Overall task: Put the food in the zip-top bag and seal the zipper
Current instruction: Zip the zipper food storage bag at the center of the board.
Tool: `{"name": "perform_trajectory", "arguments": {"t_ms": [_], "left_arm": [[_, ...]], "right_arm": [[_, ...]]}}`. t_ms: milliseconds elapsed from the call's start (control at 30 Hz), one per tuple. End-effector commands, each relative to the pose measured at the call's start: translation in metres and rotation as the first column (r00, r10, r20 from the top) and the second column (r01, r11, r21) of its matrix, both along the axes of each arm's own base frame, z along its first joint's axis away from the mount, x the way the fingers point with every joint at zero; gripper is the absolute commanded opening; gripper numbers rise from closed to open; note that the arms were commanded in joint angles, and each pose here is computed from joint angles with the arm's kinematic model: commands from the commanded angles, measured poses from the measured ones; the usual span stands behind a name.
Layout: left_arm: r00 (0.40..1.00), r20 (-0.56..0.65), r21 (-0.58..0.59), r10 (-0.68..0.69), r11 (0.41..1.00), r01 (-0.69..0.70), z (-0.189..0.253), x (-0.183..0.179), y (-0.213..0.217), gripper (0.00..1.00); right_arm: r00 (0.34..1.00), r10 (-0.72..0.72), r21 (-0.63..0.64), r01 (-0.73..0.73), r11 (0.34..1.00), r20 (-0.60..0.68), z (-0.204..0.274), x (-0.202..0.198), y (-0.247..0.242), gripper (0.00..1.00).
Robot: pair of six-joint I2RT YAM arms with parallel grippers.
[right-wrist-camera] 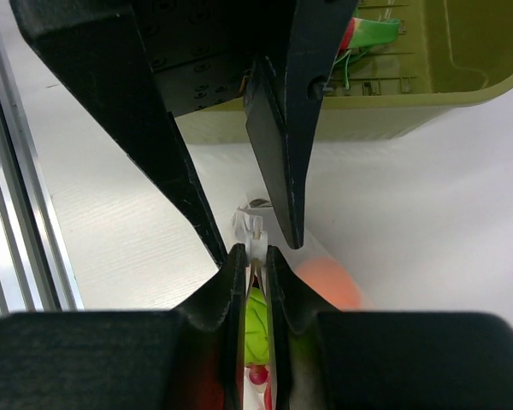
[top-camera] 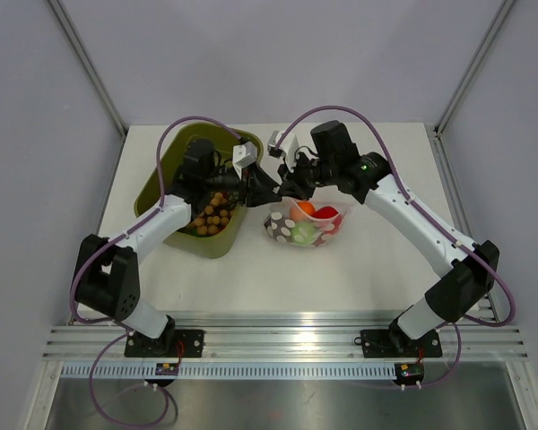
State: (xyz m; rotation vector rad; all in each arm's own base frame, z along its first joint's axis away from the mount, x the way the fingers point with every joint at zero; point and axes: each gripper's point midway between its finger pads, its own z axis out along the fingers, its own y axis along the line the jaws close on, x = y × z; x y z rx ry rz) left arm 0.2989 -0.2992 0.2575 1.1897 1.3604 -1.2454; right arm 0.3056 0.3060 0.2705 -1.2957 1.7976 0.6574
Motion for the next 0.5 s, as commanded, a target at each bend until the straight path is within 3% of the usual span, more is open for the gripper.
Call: {"name": "perform_trajectory", "arguments": {"t_ms": [0,67,200,233,300,333,367,467], "left_arm": [[0.998,0.061,-0.039,-0.019,0.999,0.022,0.0221,0.0069,-0.0104,0.39],[0.998,0.053,-0.039,-0.036,0.999,0.038,0.0215,0.0051,-0.0138,0.34],[0.998,0.044,-0.033,-0.036,0.999,0.038,0.0203,0.0042,-0.0145,0.03],[0.999,0.043,-0.029,-0.034,0.999,0.035,0.0201,0.0044,-0.0142,0.02],[0.999,0.035,-0.016,-0.031,0.999,0.031,0.0173,0.0042,-0.0134,0.05],[0.999,0.031,-0.012,-0.025,1.0,0.026,0.0159,0.0052,-0.0127,0.16],[0.999,0.029,-0.008,-0.024,1.0,0.024,0.0157,0.0046,-0.0121,0.2],[0.999,0.032,-0.009,-0.027,1.0,0.027,0.0156,0.0034,-0.0118,0.25]], "right_arm": [[0.997,0.038,0.055,-0.042,0.998,0.065,0.028,-0.007,0.0052,0.0],[0.997,0.038,0.054,-0.042,0.998,0.067,0.0286,-0.0069,0.0049,0.0],[0.997,0.033,0.049,-0.036,0.998,0.074,0.0311,-0.0062,0.0033,0.0],[0.996,0.035,0.046,-0.038,0.998,0.079,0.0312,-0.0064,0.0026,0.0],[0.996,0.035,0.045,-0.039,0.998,0.083,0.0324,-0.0071,0.0016,0.0],[0.996,0.033,0.038,-0.036,0.999,0.082,0.0312,-0.0075,0.0003,0.0],[0.996,0.031,0.04,-0.035,0.999,0.086,0.0322,-0.0074,0.0,0.0],[0.996,0.034,0.044,-0.037,0.998,0.082,0.0321,-0.0082,-0.0005,0.0]]}}
